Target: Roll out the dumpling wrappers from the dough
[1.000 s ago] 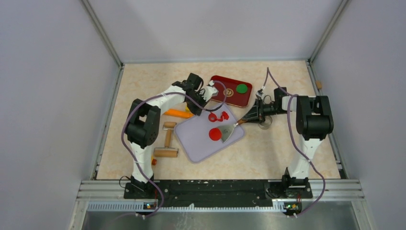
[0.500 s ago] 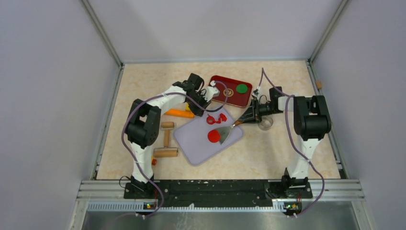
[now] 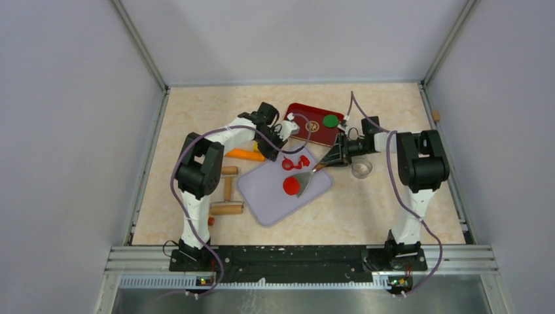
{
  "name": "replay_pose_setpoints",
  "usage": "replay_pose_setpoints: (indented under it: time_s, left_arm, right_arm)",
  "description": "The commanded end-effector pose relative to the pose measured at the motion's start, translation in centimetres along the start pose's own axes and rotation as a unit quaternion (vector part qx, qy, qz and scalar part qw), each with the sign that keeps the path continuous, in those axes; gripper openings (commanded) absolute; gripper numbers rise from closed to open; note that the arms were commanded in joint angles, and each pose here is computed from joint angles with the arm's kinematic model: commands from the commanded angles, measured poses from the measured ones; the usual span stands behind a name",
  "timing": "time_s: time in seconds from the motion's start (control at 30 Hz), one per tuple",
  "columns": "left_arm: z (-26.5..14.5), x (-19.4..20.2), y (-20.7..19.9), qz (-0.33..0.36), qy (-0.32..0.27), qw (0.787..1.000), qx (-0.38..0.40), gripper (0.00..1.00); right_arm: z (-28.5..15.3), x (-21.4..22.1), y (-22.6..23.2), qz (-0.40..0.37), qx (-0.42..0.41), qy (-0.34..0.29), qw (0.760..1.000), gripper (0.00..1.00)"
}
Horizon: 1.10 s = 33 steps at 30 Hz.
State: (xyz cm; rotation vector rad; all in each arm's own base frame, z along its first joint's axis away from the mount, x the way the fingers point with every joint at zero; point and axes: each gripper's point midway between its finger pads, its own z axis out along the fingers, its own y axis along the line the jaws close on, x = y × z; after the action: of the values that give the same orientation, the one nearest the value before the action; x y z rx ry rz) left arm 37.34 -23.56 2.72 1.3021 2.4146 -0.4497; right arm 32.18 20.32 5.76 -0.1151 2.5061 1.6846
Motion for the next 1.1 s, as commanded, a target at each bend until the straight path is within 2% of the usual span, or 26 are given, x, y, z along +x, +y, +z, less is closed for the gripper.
replay_pose_setpoints:
  time_s: [0.0,0.17,0.2,0.4,0.63,0.83,1.07]
  left_arm:
    - [-0.3,-0.5,-0.5,0.001,-0.005,1.0,0.006,0.15]
    - [-1.5,-1.5,-0.1,0.002,-0.018,1.0,-0.008,0.23]
    - [-1.9,-1.6,0.6,0.003,-0.015,0.999,-0.031,0.25]
    - [-3.7,-3.5,0.9,0.006,-0.045,0.998,-0.031,0.29]
    - [-7.7,-6.5,3.7,0.002,-0.093,0.992,-0.089,0.41]
    - [-11.7,-7.8,6.2,-0.014,-0.122,0.984,-0.125,0.45]
    - [-14.5,-6.1,7.0,-0.025,-0.115,0.982,-0.147,0.46]
  right_arm:
    - [0.8,-1.4,1.0,-0.038,-0.024,-0.009,0.999,0.0]
    - [0.5,-1.3,3.0,-0.033,-0.069,-0.003,0.997,0.0]
    - [0.4,-1.2,3.3,-0.032,-0.077,0.0,0.997,0.0]
    - [0.5,-0.9,3.4,-0.006,-0.1,0.019,0.995,0.0]
    - [-0.5,-1.3,4.9,-0.008,-0.116,0.023,0.993,0.0]
    - [-3.1,-4.8,6.8,-0.028,-0.117,-0.025,0.992,0.0]
    - [-7.6,-11.0,8.1,-0.019,-0.134,-0.135,0.982,0.0]
